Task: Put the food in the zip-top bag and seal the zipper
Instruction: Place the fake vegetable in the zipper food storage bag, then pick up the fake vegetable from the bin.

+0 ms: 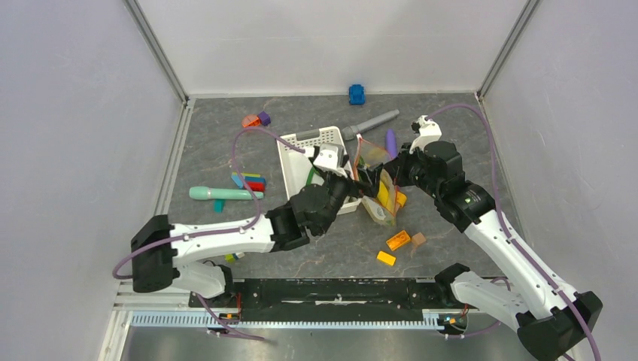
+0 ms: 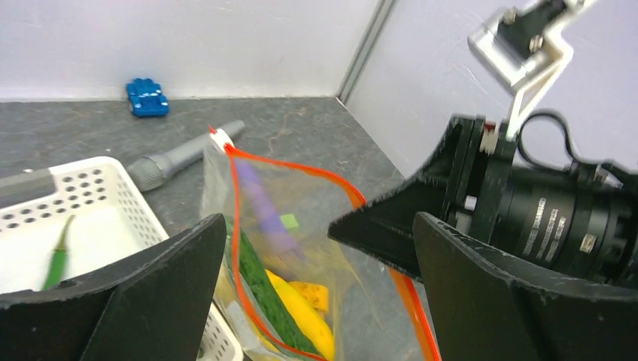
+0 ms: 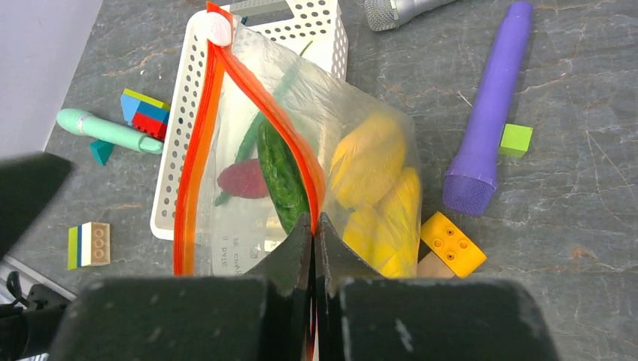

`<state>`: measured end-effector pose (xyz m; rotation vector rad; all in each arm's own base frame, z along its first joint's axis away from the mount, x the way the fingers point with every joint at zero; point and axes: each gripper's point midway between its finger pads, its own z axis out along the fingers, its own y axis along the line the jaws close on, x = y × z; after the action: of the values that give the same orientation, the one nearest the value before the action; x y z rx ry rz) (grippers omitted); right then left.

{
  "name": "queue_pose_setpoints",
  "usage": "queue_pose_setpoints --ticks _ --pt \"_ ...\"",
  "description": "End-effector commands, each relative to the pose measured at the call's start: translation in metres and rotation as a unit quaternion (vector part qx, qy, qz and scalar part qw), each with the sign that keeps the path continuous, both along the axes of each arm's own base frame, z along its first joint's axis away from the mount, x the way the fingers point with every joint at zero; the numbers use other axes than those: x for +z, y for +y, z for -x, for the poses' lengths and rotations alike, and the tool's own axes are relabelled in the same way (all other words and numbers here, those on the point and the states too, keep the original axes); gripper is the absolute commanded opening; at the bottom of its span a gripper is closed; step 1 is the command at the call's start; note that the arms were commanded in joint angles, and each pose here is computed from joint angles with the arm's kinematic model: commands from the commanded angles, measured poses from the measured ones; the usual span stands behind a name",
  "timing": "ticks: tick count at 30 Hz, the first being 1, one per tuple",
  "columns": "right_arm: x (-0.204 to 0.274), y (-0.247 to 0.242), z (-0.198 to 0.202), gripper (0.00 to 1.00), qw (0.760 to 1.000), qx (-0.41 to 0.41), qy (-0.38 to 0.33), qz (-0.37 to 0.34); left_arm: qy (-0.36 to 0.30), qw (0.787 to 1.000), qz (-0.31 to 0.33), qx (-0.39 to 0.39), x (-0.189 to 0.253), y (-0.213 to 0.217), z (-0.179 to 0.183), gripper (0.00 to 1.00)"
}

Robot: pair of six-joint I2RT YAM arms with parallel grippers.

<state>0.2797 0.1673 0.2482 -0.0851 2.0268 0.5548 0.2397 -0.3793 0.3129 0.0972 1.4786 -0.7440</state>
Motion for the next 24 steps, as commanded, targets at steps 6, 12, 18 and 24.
queue_pose_setpoints --ticks 6,12,18,24 --pt "0.019 -0.006 -0.005 0.01 0.998 0.011 -0.04 0.039 0.128 0.987 -0.084 0.058 -0.007 0.071 -0.029 1.0" --pt "0.017 -0.008 -0.005 0.01 0.998 0.013 -0.039 0.055 0.27 0.959 -0.077 0.041 -0.059 0.116 -0.069 1.0" --pt "0.006 -0.006 -0.006 0.01 0.998 0.018 -0.024 0.062 0.374 0.92 -0.113 0.022 -0.112 0.109 -0.08 1.0" --pt "0.0 -0.007 -0.006 0.01 0.997 0.017 -0.016 0.067 0.465 0.879 -0.098 0.028 -0.167 0.088 -0.094 1.0"
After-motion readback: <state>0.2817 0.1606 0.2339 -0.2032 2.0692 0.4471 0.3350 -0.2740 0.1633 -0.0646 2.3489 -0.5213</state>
